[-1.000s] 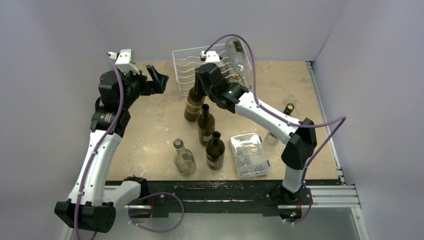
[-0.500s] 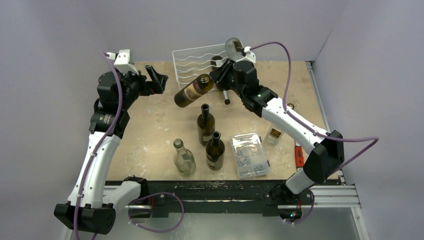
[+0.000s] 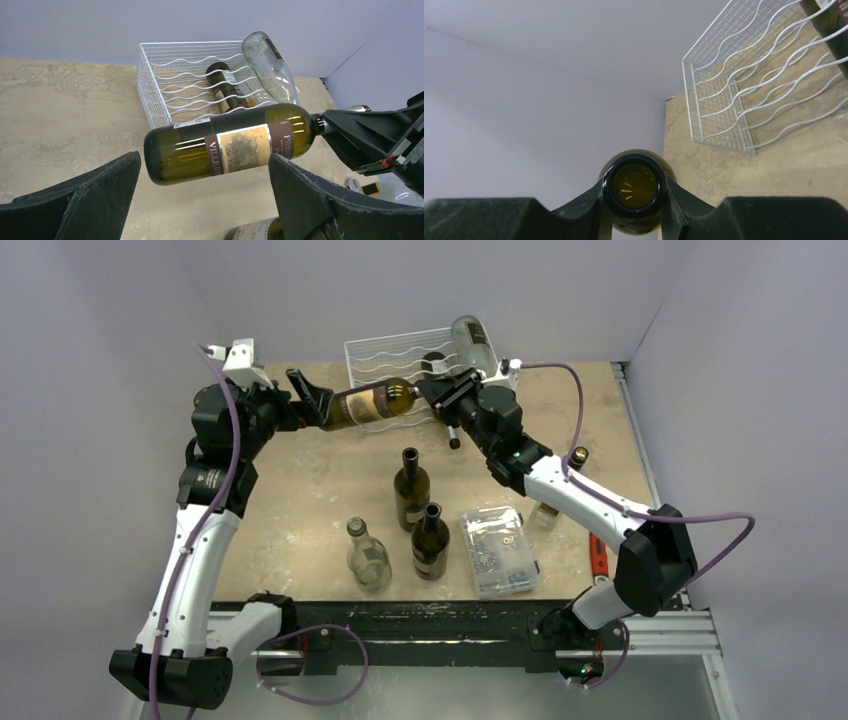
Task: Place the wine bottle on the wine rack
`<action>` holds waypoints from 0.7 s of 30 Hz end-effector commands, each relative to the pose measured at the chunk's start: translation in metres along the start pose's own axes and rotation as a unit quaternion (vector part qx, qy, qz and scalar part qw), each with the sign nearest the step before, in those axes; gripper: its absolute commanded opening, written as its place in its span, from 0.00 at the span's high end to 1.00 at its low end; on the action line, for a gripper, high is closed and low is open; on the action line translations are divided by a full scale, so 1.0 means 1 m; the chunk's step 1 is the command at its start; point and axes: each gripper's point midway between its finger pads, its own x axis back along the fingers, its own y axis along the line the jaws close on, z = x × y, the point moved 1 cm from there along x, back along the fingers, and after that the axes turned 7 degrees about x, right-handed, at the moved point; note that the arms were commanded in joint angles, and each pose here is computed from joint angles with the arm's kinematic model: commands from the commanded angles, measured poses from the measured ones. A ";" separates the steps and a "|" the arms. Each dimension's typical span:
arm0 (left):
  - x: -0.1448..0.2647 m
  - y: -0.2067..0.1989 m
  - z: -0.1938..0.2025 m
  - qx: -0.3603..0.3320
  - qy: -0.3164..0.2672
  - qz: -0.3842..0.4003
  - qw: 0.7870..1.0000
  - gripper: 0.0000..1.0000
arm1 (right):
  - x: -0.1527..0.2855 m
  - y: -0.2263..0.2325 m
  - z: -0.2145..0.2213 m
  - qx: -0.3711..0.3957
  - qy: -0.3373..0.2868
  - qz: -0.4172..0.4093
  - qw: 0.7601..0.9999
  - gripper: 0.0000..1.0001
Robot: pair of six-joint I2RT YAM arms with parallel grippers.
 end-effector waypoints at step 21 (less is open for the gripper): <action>0.006 -0.016 -0.023 0.131 -0.031 0.064 0.989 0.00 | 0.003 0.077 -0.064 -0.321 -0.134 -0.306 0.886 1.00</action>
